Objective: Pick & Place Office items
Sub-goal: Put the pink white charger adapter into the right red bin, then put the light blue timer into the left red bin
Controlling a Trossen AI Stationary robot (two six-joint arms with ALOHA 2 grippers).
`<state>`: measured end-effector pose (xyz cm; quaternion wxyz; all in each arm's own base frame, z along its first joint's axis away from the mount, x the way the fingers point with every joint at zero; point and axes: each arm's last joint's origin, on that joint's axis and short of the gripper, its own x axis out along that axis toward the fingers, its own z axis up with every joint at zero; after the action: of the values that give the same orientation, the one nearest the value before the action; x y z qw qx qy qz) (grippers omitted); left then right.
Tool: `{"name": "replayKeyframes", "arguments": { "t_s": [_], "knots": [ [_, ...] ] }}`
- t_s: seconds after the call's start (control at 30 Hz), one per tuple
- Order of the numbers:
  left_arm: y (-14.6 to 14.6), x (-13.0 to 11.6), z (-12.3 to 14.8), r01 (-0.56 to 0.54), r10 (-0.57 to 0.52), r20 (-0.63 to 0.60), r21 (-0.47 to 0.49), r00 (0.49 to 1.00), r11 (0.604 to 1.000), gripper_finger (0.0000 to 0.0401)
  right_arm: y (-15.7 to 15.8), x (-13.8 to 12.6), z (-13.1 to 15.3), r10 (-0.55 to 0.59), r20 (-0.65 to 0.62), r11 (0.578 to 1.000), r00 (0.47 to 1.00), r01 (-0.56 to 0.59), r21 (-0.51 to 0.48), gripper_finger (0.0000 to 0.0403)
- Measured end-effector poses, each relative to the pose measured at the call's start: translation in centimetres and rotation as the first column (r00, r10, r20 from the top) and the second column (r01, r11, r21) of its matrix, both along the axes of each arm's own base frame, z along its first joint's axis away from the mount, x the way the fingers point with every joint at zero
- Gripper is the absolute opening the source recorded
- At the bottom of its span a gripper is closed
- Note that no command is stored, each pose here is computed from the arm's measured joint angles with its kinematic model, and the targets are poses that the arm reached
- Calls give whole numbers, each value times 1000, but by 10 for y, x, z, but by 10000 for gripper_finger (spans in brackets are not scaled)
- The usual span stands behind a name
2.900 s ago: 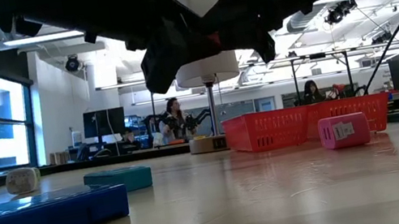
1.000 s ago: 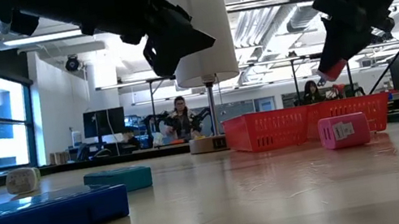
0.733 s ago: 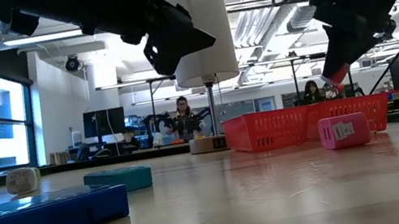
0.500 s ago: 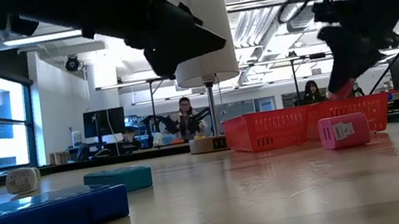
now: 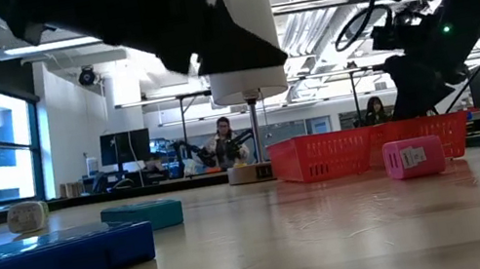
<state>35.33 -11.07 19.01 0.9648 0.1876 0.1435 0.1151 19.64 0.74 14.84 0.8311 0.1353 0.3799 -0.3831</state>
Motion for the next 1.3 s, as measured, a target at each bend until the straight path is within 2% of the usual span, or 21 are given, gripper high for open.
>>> {"name": "replayKeyframes", "arguments": {
  "t_s": [0.13,0.23,0.47,0.83,1.03,1.3],
  "knots": [
    [8,-1,8,42,-42,7,-105,999,994,300,-5,0,-3,28,-16,1000,999,-28,3,118],
    [12,0,9,61,-61,4,-141,998,988,300,-8,-1,-7,46,-16,999,999,-46,4,118],
    [15,0,6,54,-58,-22,-170,998,984,301,-16,1,-8,72,-14,996,997,-71,50,138],
    [15,-1,6,56,-61,-25,-170,998,984,301,-19,3,-7,92,-8,995,996,-92,32,143],
    [15,-1,3,51,-60,-53,-163,997,985,301,-18,7,-5,134,23,990,991,-135,27,174],
    [15,-2,3,45,-55,-55,-176,997,983,301,-17,9,-4,158,43,986,986,-160,50,250]
  ]
}}
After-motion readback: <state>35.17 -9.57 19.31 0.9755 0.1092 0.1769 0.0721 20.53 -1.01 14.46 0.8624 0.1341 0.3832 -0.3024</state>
